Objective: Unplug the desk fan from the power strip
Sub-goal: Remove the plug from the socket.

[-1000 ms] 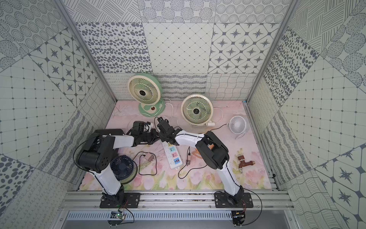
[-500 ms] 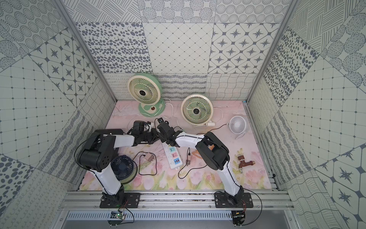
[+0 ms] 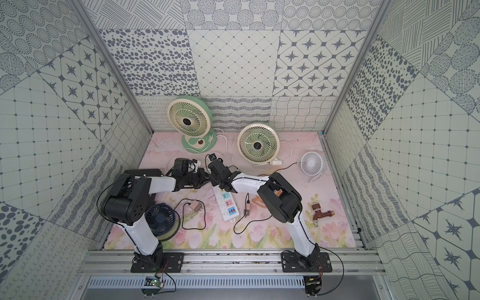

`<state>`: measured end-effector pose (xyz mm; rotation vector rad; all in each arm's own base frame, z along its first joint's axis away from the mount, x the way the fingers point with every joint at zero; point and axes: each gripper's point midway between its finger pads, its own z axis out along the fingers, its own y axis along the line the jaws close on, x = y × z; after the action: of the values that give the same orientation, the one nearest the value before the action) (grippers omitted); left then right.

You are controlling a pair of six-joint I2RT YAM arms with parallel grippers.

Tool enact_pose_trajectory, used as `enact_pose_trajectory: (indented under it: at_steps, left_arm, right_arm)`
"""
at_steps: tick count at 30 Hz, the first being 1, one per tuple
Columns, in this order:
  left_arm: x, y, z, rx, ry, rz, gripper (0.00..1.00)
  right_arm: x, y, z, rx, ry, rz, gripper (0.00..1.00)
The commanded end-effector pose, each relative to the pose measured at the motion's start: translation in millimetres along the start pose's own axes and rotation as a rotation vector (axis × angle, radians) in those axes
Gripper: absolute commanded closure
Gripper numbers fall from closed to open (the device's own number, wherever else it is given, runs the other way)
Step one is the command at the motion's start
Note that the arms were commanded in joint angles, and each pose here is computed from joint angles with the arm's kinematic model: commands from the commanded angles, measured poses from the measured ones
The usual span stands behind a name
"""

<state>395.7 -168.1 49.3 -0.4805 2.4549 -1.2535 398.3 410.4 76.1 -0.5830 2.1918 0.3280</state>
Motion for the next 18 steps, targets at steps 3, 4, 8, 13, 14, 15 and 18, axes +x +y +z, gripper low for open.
enact_pose_trajectory:
  at_steps: [3,4,8,13,14,15,18]
  left_arm:
    - [10.8,38.1,-2.8,-0.148,0.011,-0.081,1.00]
    - [10.7,37.8,-2.9,-0.147,0.010,-0.080,1.00]
    - [10.7,37.9,-2.3,-0.147,0.012,-0.082,1.00]
    - [11.3,37.8,-2.1,-0.145,0.015,-0.083,1.00]
    - [10.7,36.9,-2.3,-0.143,0.013,-0.080,1.00]
    - [10.4,36.2,-2.4,-0.142,0.013,-0.080,1.00]
    - [10.6,36.0,-2.1,-0.141,0.015,-0.082,1.00]
  right_arm:
    - [-21.1,-7.6,-7.4,-0.064,-0.054,0.119,0.97]
    - [-20.9,-2.9,-7.8,-0.062,-0.051,0.093,0.97]
    - [-17.5,14.4,-9.5,0.010,-0.051,-0.063,0.97]
    - [-16.4,3.8,-7.3,-0.024,-0.044,0.036,0.97]
    - [-17.3,-0.4,-7.1,-0.045,-0.044,0.080,0.97]
    - [-17.1,-3.1,-6.2,-0.061,-0.041,0.109,0.97]
    - [-17.9,2.3,-7.1,-0.064,-0.038,0.087,0.97]
